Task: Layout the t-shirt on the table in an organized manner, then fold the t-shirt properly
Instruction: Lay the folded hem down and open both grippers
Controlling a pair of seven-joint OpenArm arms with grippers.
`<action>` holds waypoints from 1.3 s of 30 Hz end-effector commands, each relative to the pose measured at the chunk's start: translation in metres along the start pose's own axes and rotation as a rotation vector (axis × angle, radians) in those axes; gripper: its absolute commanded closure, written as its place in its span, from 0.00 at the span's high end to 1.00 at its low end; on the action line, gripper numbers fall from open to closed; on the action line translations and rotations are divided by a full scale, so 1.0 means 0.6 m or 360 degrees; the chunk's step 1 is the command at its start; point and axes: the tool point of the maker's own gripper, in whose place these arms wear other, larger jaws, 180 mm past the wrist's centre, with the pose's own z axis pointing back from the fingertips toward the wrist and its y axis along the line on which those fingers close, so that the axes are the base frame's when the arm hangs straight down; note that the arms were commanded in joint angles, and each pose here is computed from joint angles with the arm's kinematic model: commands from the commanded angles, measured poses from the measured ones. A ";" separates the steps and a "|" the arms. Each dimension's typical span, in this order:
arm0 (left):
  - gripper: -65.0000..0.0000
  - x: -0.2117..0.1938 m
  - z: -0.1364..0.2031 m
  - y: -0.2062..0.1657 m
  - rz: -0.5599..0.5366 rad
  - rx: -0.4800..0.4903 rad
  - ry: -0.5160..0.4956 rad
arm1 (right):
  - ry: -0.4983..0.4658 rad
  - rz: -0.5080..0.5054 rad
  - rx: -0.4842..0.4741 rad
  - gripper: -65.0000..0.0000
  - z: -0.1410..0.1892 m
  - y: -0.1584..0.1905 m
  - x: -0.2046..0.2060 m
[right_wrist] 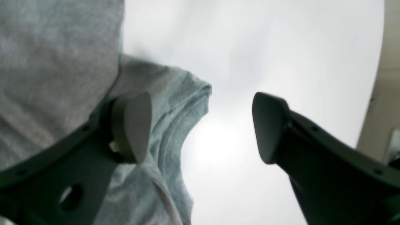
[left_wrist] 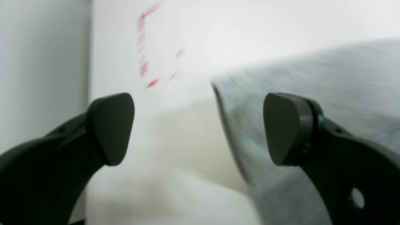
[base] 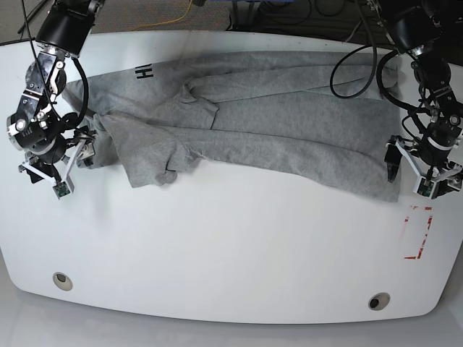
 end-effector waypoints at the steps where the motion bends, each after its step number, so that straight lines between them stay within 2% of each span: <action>1: 0.96 0.033 0.009 0.019 -0.0021 0.0060 -0.0088 | -0.0112 -0.0065 0.0020 0.74 -0.003 -0.014 0.032; 8: 0.96 0.045 0.014 0.003 -0.0003 0.0057 -0.0129 | -0.0168 -0.0156 0.0127 0.73 -0.018 -0.007 0.047; 22: 0.96 -0.012 0.014 -0.004 0.0044 0.0032 -0.0003 | -0.0170 -0.0183 0.0187 0.73 -0.027 0.022 0.046; 28: 0.96 -0.042 -0.017 -0.005 0.0159 -0.0012 0.0068 | -0.0169 -0.0184 0.0190 0.73 -0.027 0.022 0.045; 39: 0.96 -0.037 -0.089 -0.011 0.0369 -0.0110 0.0077 | -0.0165 -0.0181 0.0185 0.73 -0.027 0.021 0.044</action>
